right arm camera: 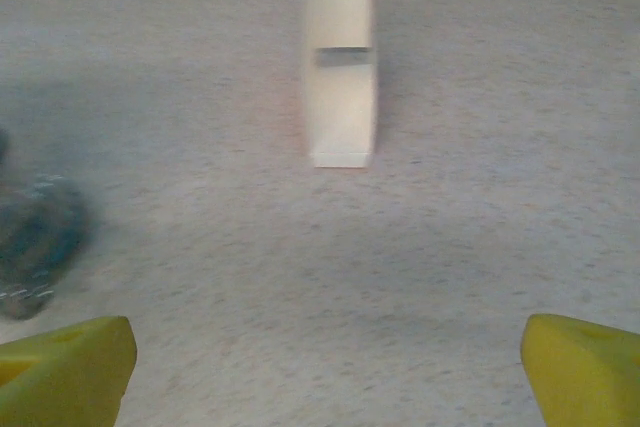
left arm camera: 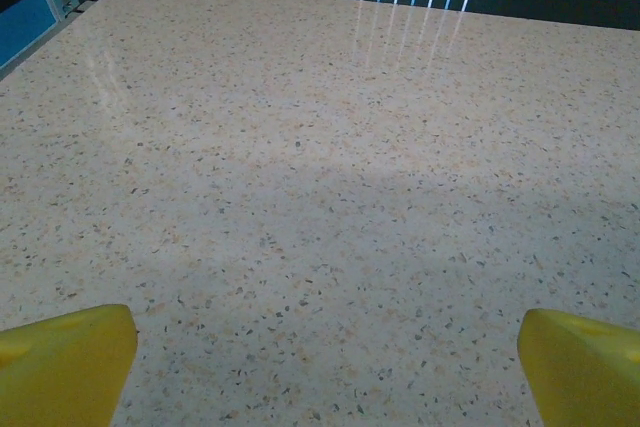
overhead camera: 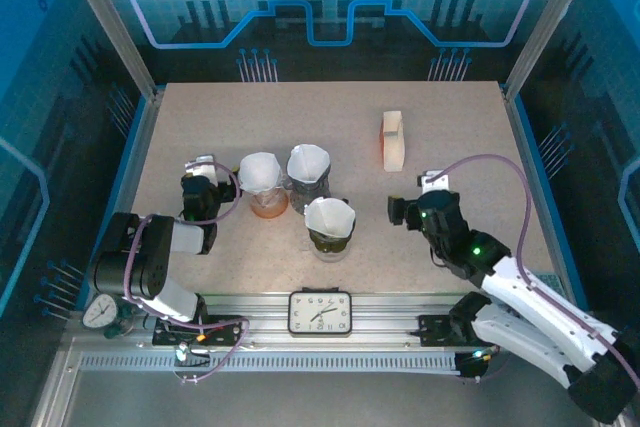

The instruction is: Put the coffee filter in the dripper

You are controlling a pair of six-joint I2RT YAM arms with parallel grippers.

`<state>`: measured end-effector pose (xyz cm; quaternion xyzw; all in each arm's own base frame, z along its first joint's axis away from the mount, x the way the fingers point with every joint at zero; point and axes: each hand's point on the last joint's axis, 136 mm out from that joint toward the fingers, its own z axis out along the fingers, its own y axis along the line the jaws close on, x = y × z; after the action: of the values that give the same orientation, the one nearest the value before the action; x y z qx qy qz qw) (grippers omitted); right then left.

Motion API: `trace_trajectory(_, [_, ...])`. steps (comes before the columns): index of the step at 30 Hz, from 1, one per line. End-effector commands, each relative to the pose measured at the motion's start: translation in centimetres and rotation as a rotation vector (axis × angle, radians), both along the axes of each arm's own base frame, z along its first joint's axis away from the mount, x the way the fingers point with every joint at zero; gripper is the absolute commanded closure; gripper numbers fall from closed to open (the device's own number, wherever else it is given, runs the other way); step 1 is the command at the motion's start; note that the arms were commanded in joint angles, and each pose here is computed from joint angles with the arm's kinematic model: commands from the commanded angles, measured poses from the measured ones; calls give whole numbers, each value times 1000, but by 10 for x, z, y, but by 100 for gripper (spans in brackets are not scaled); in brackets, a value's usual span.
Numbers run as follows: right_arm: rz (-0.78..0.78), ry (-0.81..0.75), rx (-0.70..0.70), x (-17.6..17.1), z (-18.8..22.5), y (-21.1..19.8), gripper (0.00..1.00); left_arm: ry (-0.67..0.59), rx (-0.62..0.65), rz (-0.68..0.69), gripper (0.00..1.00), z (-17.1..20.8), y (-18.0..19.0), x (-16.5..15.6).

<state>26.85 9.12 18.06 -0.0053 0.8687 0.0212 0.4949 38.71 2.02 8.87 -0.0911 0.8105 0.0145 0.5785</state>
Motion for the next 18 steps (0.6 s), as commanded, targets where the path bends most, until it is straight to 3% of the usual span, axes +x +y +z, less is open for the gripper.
trace_trajectory(1, [-90, -68, -52, 21, 9, -27, 0, -35, 11, 11, 1, 9, 1, 5])
trace_trajectory(11, [-225, -149, -135, 55, -15, -93, 0, -29, 14, 17, 1, 9, 1, 6])
trace_trajectory(18, [-181, -229, -117, 83, -27, -95, 0, -27, 18, 18, 1, 9, 1, 6])
